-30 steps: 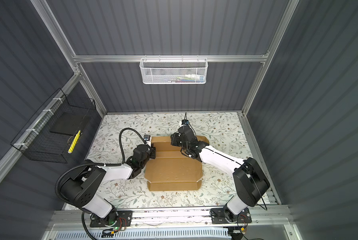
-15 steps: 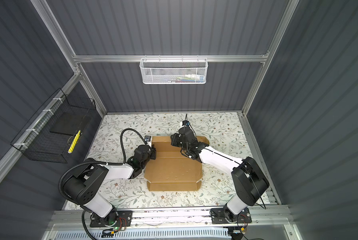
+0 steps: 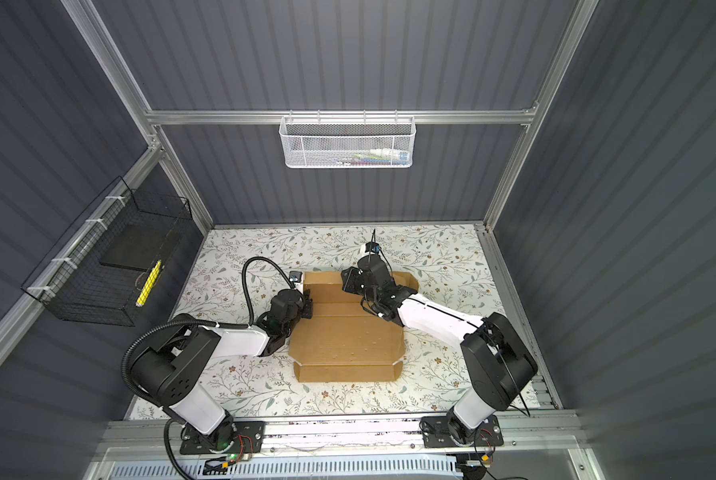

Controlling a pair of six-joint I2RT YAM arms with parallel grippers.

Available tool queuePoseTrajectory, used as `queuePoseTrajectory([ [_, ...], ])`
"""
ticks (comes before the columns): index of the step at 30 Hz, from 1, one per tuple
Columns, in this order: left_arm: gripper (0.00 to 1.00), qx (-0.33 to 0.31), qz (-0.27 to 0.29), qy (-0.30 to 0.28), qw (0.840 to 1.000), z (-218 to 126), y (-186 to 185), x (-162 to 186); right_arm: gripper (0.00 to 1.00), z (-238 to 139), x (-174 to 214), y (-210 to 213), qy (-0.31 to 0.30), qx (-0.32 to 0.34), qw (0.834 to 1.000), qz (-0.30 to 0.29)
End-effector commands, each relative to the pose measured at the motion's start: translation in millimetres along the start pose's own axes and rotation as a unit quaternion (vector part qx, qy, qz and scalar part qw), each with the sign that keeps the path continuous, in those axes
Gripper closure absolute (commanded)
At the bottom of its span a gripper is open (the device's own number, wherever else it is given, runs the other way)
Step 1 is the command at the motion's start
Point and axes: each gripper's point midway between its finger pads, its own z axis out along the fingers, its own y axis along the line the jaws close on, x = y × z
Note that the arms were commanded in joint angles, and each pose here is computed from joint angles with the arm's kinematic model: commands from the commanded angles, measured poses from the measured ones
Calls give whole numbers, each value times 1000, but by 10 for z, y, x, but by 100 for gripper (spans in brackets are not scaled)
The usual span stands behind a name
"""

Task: Fold the paper box

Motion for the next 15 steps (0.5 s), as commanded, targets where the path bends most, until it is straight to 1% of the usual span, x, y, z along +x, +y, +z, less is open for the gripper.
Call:
queuePoseTrajectory([
  [1,70,-17,-10,3,1000,53,29,-2,73,44,197,-161,31,21,999,4],
  [4,70,-24,-16,2,1000,71,45,-6,74,40,200,-167,31,22,999,4],
  [15,84,-41,-24,4,999,114,65,-3,74,39,214,-176,34,24,999,3],
])
